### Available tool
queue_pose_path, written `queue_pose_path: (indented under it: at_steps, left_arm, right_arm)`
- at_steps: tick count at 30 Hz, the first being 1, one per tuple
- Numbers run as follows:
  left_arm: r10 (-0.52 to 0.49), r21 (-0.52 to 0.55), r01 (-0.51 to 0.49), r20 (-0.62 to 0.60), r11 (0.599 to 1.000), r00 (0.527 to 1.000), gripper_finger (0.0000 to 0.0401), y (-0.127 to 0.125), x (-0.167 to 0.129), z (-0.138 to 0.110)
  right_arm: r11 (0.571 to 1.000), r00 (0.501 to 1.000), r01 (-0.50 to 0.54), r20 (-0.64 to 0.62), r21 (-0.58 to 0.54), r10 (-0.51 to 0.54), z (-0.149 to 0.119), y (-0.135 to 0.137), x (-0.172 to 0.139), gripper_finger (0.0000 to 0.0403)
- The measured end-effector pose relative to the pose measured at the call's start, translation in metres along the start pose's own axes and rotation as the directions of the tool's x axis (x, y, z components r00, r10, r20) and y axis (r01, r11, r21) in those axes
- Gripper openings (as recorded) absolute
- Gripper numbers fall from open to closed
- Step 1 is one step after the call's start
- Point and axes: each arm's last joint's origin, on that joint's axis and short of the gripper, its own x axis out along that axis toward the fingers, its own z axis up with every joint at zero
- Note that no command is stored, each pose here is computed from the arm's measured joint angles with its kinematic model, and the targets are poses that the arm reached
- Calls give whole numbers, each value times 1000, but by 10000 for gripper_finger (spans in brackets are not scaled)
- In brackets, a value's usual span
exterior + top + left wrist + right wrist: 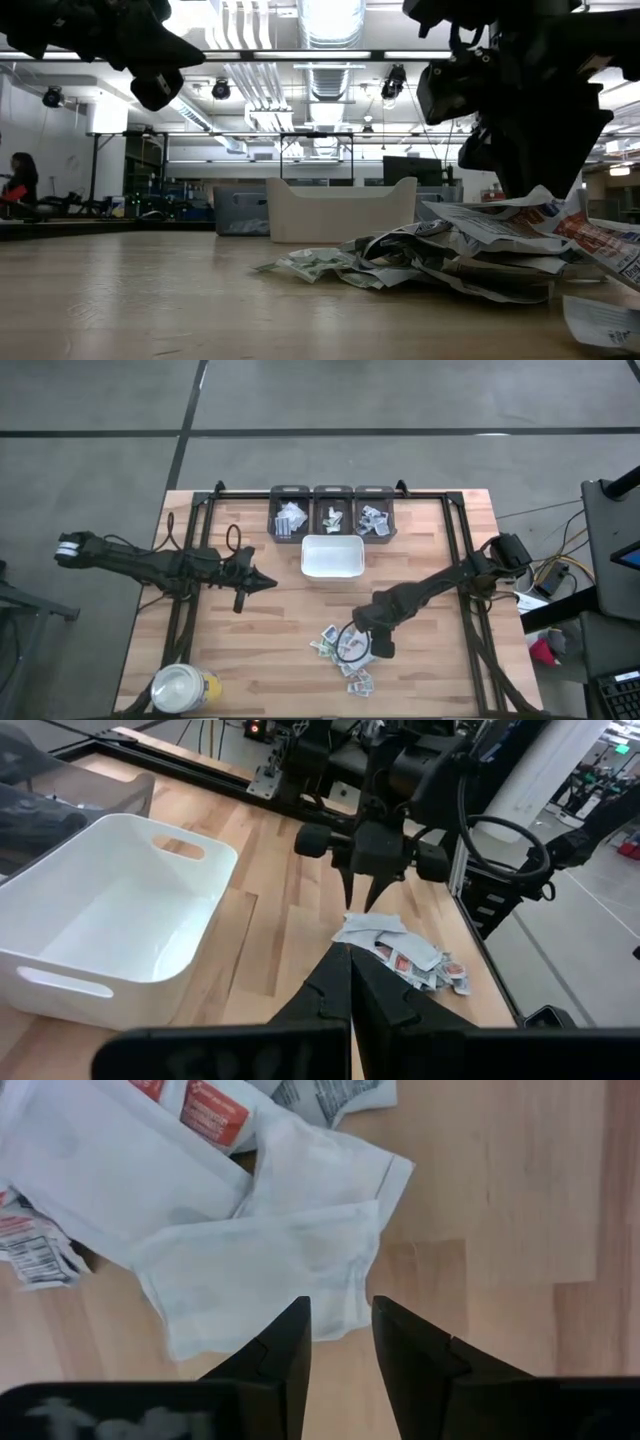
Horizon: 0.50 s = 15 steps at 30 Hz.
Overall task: Pick & Place First Aid Supplies
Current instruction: Put the white fingertip band aid into the left black bin
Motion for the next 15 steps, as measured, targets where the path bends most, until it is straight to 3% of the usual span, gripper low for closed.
queue_pose_path:
  at_steps: [15]
  left_arm:
    - [0,0,0,-2,1000,1000,0,0,0,0]
  right_arm:
    - [996,994,87,-69,15,-86,-6,-8,27,111]
